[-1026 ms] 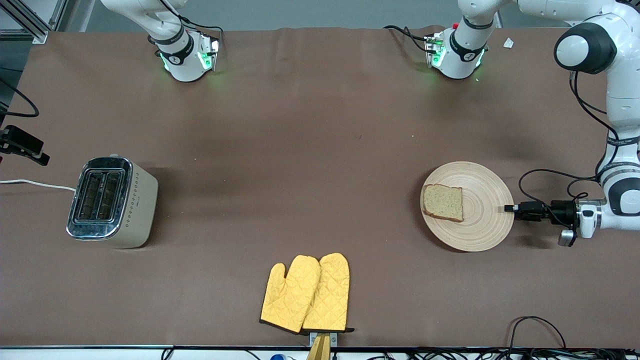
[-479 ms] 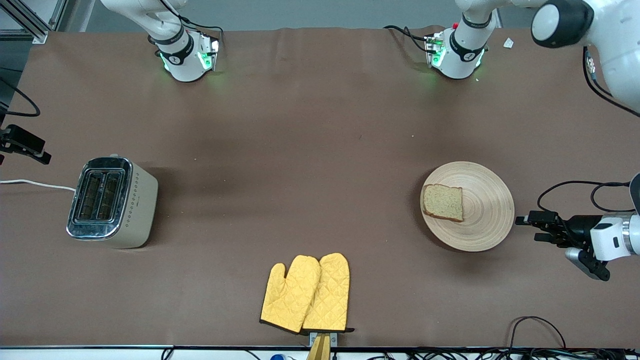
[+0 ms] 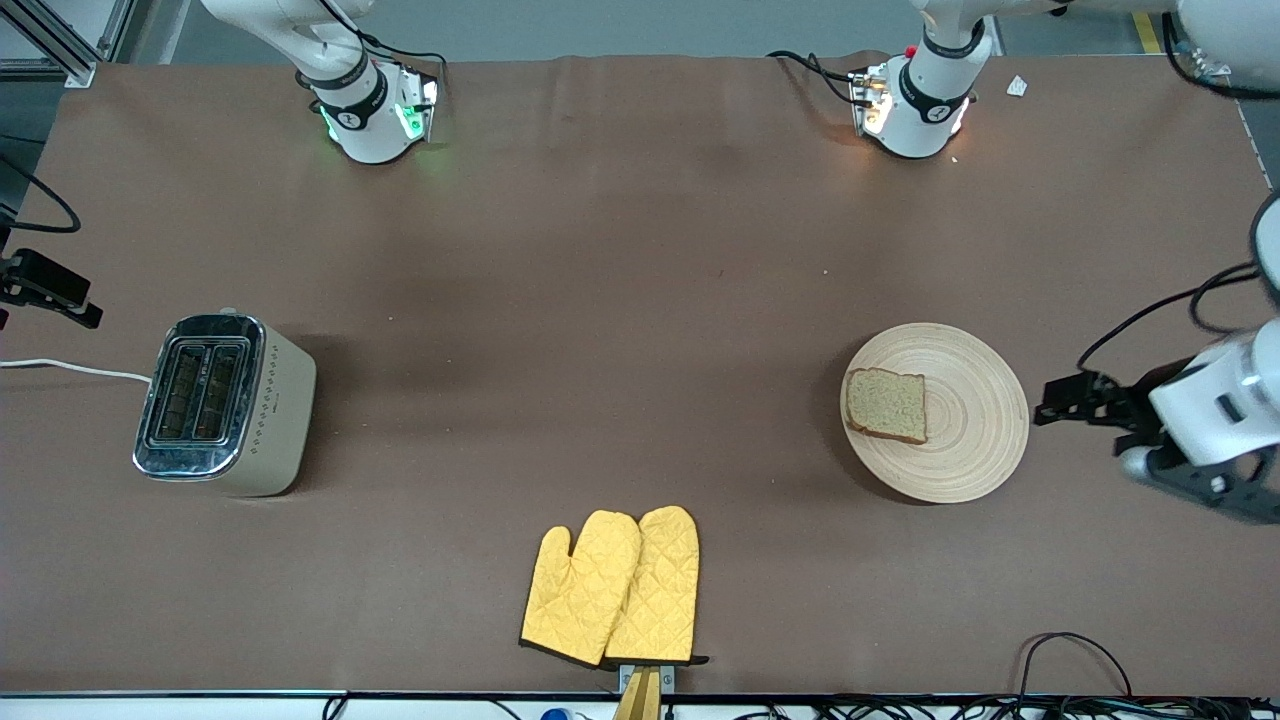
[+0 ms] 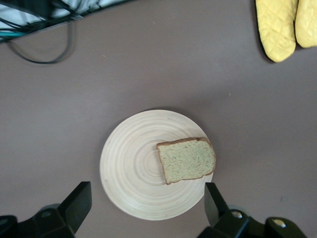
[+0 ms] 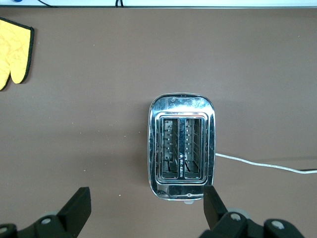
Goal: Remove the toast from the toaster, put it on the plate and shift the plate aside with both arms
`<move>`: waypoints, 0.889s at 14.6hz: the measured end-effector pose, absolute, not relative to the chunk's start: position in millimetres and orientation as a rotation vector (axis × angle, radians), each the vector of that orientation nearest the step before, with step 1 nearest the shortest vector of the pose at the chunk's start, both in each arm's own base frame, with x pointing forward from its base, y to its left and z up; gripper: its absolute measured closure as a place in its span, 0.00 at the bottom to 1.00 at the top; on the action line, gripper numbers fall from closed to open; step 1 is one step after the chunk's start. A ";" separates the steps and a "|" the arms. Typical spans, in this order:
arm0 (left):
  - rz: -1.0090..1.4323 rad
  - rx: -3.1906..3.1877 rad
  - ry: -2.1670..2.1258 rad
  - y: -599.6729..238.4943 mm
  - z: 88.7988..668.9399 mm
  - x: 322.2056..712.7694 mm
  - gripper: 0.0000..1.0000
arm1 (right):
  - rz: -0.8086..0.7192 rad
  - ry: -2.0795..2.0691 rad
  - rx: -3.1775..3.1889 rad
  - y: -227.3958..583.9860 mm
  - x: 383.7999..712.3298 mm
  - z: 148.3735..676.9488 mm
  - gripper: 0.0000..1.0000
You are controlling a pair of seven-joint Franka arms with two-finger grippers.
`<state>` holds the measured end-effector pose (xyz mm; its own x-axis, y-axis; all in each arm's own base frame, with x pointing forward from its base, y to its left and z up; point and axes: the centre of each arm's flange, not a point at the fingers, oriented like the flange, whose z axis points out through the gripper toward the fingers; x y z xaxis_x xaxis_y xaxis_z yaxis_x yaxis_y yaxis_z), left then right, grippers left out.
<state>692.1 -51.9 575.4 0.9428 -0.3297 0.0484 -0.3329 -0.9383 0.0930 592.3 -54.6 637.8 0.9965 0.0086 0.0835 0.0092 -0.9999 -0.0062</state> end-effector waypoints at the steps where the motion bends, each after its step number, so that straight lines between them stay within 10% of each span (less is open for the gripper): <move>1: 0.049 3.016 -0.479 -50.0 599.9 677.6 0.00 | -0.131 -0.012 -3.132 -55.1 592.3 637.8 0.00; 13: 0.021 3.091 -0.241 -35.8 658.3 582.6 0.00 | -0.131 -0.038 -3.135 -68.1 590.9 637.8 0.00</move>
